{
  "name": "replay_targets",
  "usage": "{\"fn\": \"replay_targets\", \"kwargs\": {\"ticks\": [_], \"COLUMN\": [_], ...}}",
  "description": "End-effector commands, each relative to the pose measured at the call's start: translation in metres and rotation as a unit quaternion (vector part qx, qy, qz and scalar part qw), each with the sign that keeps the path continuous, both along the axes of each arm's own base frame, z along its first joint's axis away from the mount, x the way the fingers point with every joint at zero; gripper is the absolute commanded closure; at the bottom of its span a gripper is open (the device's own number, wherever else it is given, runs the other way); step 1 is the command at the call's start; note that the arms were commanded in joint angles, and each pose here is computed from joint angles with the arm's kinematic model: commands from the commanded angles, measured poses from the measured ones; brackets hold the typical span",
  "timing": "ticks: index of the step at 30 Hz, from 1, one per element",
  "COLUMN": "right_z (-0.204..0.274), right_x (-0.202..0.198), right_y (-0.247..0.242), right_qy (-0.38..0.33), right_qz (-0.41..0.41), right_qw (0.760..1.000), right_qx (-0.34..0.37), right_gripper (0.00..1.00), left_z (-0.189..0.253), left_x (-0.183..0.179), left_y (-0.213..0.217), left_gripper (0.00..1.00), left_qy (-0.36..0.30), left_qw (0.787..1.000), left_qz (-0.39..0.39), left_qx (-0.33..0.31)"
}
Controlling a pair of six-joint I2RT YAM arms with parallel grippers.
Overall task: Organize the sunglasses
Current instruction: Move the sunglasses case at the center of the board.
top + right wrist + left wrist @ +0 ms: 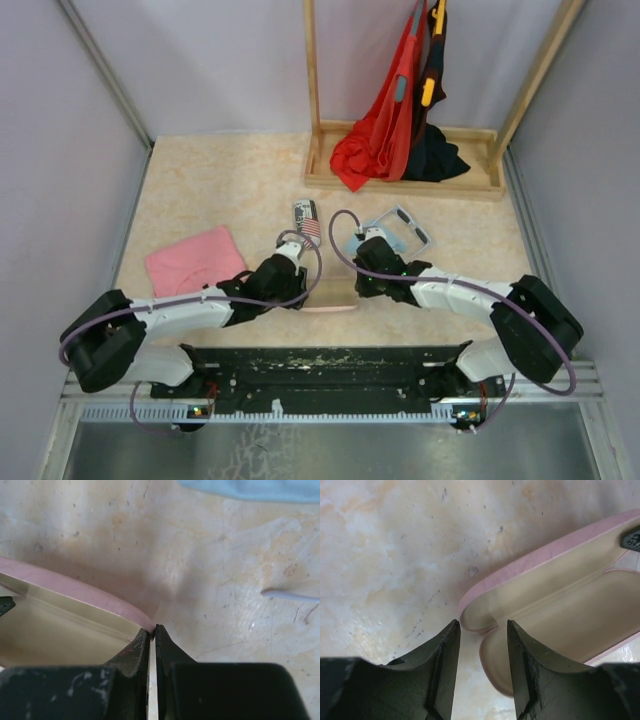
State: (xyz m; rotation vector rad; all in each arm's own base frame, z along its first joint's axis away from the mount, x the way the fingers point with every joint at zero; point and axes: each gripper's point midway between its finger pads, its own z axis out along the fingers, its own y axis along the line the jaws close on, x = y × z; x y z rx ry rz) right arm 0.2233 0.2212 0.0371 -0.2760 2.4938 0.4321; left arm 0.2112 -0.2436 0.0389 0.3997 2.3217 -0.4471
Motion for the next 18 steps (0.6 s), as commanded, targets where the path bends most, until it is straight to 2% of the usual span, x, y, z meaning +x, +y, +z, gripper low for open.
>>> {"fn": "replay_targets", "kwargs": {"ticks": [1,10,18], "right_z": [0.033,0.035,0.019], "right_x": [0.043,0.1,0.142], "right_y": [0.022,0.035,0.036], "right_qy": [-0.071,-0.105,-0.108], "right_qz": [-0.015,-0.007,-0.01], "right_qw": [0.997,0.994,0.994], "right_qx": [0.025,-0.003,-0.033], "right_gripper": [1.0,1.0,1.0], "left_z": [0.02,0.041,0.07], "left_x": [0.034,0.087,0.088], "left_y": [-0.007,0.018,0.045], "left_gripper": [0.51,0.46,0.43], "left_qy": [-0.038,-0.068,-0.108], "left_qw": [0.999,0.993,0.981], "left_qz": [0.029,0.098,0.156], "left_qx": [-0.015,-0.009,-0.03]}}
